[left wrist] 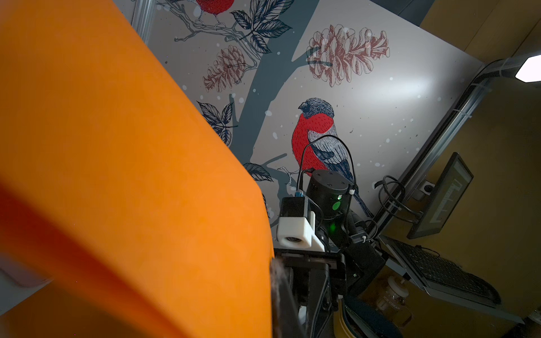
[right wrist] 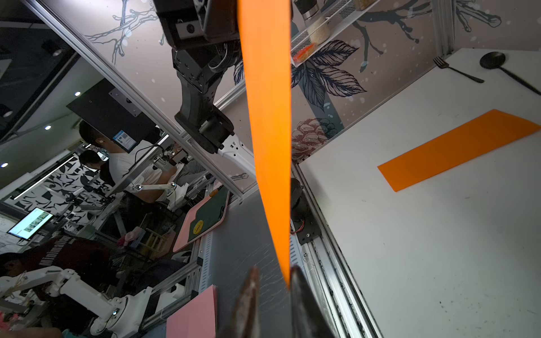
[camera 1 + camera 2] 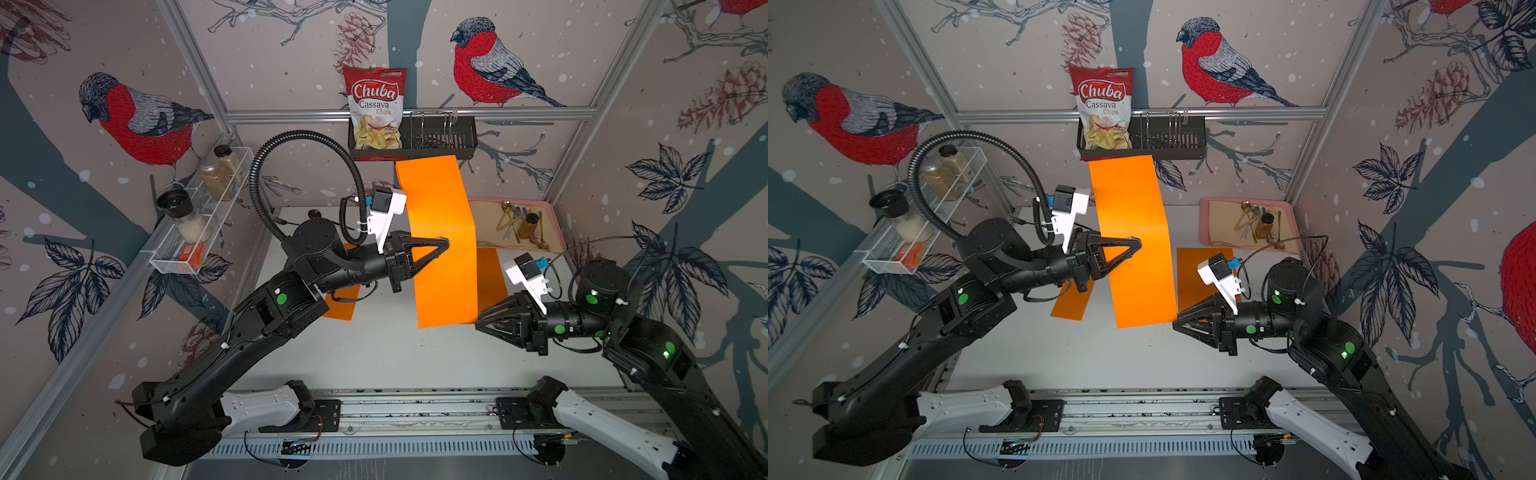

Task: Fold the rectangular paper in half along the long edge
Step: Fold the paper.

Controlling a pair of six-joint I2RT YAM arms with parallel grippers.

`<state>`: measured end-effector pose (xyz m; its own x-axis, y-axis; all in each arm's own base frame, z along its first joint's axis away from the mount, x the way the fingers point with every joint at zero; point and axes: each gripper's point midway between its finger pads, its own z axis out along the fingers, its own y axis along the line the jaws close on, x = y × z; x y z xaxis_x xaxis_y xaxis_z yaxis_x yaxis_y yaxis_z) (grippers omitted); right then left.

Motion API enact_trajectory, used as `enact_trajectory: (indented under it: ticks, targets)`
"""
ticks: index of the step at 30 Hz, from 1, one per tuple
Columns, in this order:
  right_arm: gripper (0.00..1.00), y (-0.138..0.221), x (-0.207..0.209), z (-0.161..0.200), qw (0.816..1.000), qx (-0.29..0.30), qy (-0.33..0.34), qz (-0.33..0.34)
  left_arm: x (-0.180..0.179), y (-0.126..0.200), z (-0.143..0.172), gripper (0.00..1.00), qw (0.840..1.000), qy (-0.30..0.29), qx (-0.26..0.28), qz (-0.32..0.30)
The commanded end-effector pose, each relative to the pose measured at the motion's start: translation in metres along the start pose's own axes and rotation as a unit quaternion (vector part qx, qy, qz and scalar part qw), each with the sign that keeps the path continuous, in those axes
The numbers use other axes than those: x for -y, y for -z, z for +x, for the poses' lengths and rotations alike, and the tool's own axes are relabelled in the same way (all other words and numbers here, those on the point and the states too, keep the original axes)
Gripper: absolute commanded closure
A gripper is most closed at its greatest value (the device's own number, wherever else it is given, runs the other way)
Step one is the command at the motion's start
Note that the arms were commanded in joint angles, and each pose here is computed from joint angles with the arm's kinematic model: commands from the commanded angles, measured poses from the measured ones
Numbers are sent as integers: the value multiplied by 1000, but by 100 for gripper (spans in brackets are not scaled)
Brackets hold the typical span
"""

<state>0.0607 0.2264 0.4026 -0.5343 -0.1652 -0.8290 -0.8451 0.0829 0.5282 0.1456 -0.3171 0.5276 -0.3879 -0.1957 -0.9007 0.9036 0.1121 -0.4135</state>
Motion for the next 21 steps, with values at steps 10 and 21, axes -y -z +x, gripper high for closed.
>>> enact_trajectory:
  ticks: [10, 21]
  targets:
    - [86, 2, 5, -1, 1000, 4, 10, 22, 1, 5, -9, 100, 999, -26, 15, -12]
    - [32, 38, 13, -68, 975, 121, 88, 161, -32, 8, 13, 100, 999, -15, 2, -52]
